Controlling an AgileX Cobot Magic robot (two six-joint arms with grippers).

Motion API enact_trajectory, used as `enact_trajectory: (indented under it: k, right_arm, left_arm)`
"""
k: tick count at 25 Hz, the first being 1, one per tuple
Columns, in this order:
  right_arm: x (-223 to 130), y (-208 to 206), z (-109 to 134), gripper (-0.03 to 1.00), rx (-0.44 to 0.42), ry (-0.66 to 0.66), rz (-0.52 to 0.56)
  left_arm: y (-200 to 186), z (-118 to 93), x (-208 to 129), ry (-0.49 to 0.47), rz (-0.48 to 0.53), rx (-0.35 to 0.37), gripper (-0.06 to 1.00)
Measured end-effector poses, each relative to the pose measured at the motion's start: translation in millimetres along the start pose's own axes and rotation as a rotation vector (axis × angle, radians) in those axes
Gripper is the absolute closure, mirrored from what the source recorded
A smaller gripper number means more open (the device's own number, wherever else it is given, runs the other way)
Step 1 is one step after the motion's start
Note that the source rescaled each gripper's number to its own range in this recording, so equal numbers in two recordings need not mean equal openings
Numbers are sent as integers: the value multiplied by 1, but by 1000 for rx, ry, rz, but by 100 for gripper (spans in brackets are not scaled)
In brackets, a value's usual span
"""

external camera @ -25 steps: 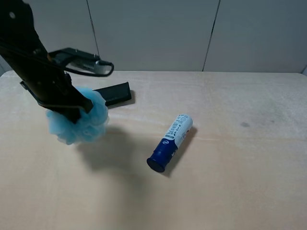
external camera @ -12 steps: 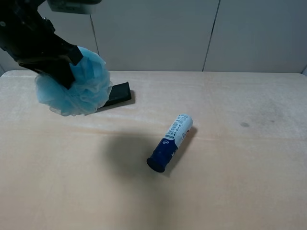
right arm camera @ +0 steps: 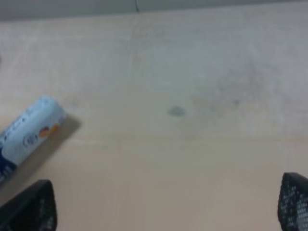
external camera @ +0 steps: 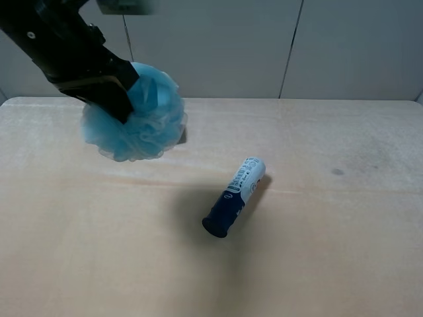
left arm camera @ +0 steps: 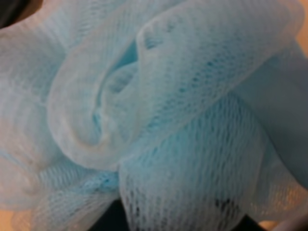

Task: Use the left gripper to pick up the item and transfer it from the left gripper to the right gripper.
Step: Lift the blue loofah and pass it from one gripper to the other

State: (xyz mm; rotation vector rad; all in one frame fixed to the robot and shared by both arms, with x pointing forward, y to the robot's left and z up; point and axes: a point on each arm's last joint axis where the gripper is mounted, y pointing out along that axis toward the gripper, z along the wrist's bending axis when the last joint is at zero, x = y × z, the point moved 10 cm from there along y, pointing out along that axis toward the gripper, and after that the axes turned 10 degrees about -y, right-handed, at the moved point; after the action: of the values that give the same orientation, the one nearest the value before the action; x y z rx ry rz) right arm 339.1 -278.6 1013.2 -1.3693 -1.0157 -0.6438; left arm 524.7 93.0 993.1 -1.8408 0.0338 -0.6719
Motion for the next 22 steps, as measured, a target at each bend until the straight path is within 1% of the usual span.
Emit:
enact_trajectory:
  k: [3, 7, 10, 13, 16, 20, 22]
  right_arm:
    - [22, 15, 9, -3, 71, -37, 18]
    - [49, 43, 27, -3, 200, -113, 31]
    - [61, 60, 49, -3, 325, -190, 11]
    - [71, 72, 73, -3, 439, -309, -45]
    - [79, 82, 93, -3, 507, -395, -94]
    - [87, 96, 114, -3, 544, -440, -142]
    - [89, 105, 123, -3, 544, -460, -154]
  left_arm:
    - [11, -18, 1, 47, 10, -26, 91]
    - [17, -43, 11, 74, -8, -76, 92]
    - [17, -61, 23, 84, -29, -113, 92]
    - [16, -77, 34, 103, -53, -143, 92]
    - [14, -93, 42, 115, -70, -177, 92]
    - [16, -113, 43, 121, -67, -227, 92]
    - [18, -122, 41, 129, -67, -244, 92]
